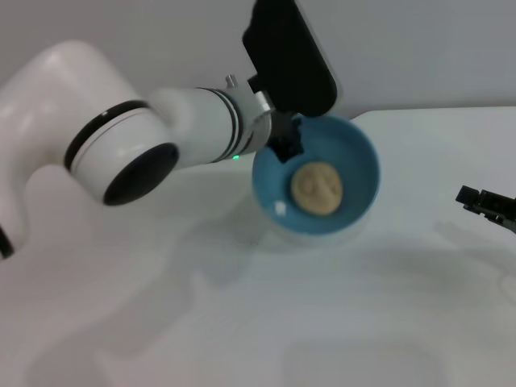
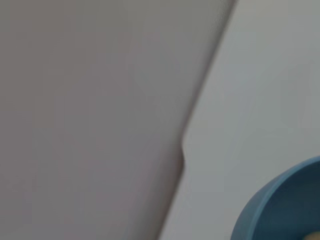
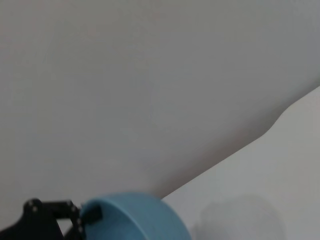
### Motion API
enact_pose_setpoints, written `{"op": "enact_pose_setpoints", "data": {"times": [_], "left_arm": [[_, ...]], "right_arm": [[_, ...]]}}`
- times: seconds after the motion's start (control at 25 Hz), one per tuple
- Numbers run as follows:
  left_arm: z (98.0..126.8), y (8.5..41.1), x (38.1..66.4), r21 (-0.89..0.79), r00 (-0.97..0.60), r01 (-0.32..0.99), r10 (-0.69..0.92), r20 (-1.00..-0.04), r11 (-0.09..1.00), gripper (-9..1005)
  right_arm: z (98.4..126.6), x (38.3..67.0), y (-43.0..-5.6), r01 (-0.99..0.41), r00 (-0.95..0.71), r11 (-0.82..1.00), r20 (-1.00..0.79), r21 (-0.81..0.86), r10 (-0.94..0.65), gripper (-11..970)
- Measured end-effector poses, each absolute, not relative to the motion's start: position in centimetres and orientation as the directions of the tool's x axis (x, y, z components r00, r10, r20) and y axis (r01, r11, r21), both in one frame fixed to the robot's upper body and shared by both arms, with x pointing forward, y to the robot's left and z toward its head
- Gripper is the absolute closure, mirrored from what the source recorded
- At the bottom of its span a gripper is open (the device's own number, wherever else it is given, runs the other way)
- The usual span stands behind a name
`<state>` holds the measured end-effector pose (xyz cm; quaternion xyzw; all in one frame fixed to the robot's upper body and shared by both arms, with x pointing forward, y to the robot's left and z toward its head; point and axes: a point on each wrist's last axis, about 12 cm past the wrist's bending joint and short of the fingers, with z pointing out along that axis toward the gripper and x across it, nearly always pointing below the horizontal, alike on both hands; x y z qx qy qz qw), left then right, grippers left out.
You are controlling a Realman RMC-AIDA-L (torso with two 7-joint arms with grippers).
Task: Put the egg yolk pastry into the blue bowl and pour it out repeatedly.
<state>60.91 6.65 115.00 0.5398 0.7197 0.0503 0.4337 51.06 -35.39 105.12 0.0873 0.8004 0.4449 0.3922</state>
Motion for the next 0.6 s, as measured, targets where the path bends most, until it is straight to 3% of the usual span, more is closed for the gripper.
{"op": "enact_pose_setpoints", "data": {"times": [0.28,0.4,0.6], "left_arm": [[114.3,9.1,60.8,0.612,0.115,0.635,0.725,-0.679,0.473,985],[113.7,10.0,60.1,0.674,0.208,0.580,0.716,-0.666,0.458,985],[112.7,10.4,58.8,0.769,0.349,0.498,0.719,-0.601,0.401,987]], "right_arm": [[104.8,51.1,-36.1,-0.167,-0.659,0.617,-0.553,0.769,0.511,611],[104.2,50.7,-37.7,-0.078,-0.596,0.617,-0.533,0.783,0.600,609],[104.0,50.4,-38.5,-0.047,-0.569,0.606,-0.520,0.794,0.637,604]]}}
